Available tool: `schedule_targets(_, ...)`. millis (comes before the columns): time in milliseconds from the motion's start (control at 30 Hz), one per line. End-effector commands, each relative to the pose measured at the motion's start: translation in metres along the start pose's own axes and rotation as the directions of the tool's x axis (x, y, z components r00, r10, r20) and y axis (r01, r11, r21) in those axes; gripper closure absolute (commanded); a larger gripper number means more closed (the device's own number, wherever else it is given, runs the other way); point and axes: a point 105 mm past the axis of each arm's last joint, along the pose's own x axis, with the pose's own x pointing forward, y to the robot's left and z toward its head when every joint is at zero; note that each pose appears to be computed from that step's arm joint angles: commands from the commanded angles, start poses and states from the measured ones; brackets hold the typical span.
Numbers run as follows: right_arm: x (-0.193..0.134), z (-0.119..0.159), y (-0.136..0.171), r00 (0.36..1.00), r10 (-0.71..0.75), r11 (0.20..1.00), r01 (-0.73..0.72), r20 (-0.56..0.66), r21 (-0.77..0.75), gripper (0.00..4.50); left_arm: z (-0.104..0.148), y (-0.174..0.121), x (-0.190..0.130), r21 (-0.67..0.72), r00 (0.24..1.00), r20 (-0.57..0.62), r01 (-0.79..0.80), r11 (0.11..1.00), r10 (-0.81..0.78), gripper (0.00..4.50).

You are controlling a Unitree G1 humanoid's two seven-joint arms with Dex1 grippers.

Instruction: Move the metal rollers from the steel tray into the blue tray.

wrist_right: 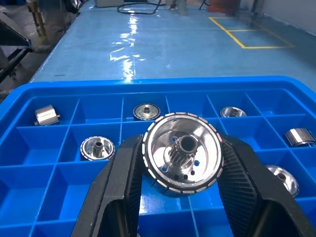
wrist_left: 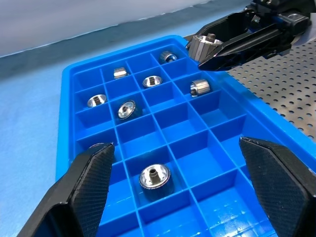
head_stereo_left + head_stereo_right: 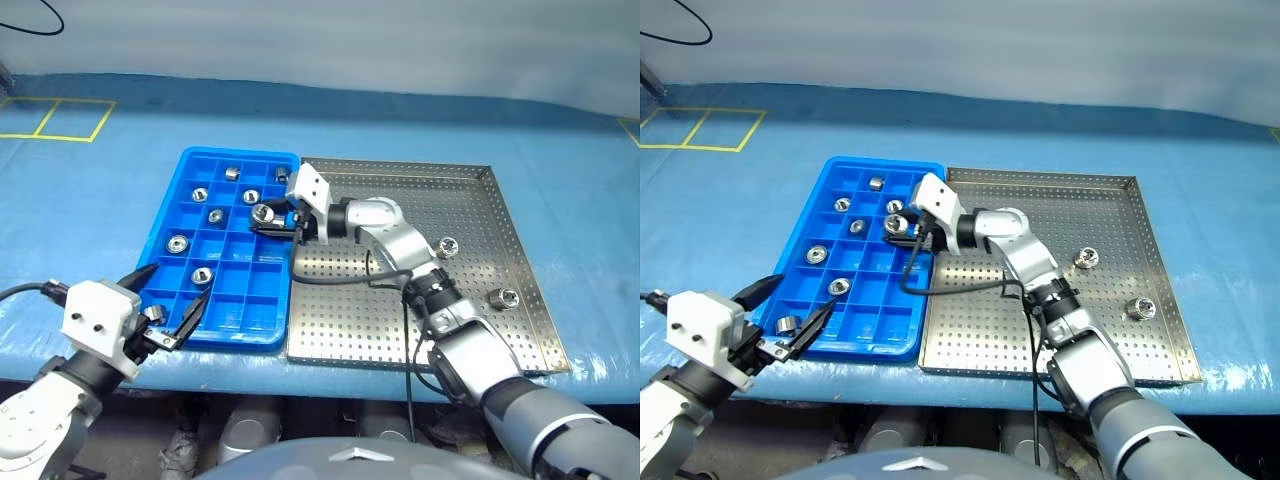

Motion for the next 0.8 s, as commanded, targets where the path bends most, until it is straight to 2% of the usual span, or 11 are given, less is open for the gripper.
schedule_targets(33, 0.011, 0.006, 0.000, 1.000, 0.030, 0.998, -0.030, 0.009, -0.048, 2.69, 0.014, -0.007, -0.003, 0.021, 0.997, 0.073, -0.007, 1.000, 0.006, 0.08)
schedule_targets(167, 0.016, 0.003, 0.006, 0.998, 0.068, 0.997, -0.067, 0.009, -0.037, 2.69, 0.013, -0.011, -0.002, 0.014, 0.997, 0.075, -0.007, 1.000, 0.006, 0.08)
schedule_targets(800, 0.026, -0.008, 0.006, 0.998, 0.064, 0.996, -0.065, 0.008, 0.066, 2.69, 0.016, -0.017, 0.007, 0.023, 0.997, 0.073, 0.027, 0.999, -0.029, 0.08)
